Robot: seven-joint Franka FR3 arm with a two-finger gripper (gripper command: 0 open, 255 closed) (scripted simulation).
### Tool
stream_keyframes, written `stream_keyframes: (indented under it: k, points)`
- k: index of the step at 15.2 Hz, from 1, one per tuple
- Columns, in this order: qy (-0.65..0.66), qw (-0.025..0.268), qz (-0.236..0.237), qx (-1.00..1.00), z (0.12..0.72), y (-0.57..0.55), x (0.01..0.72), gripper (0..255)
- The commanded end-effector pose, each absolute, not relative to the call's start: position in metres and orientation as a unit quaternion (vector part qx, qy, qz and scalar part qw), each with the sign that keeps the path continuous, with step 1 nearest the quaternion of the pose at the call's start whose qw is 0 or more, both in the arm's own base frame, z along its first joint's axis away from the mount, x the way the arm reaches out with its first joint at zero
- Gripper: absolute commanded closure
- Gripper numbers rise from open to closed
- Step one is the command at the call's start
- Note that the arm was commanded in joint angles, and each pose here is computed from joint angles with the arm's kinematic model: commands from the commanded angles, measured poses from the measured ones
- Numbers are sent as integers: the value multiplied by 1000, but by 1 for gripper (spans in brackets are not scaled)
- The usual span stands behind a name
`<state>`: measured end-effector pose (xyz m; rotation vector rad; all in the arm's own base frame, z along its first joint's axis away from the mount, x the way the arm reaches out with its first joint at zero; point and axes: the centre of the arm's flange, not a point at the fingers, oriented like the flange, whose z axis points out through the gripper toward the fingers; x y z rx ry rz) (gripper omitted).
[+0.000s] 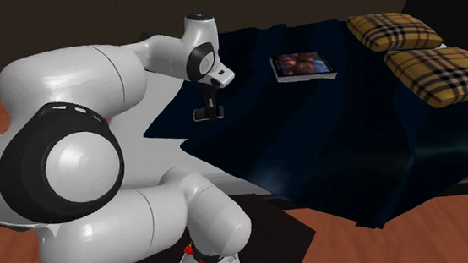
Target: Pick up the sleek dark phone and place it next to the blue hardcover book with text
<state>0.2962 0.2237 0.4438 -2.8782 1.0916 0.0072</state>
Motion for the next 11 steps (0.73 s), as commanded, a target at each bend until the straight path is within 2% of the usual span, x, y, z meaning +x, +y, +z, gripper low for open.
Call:
stream_keyframes:
  k: [1,11]
  points:
    - [354,32,2,-935,445,220,320,255]
    - [354,32,2,-935,445,195,450,255]
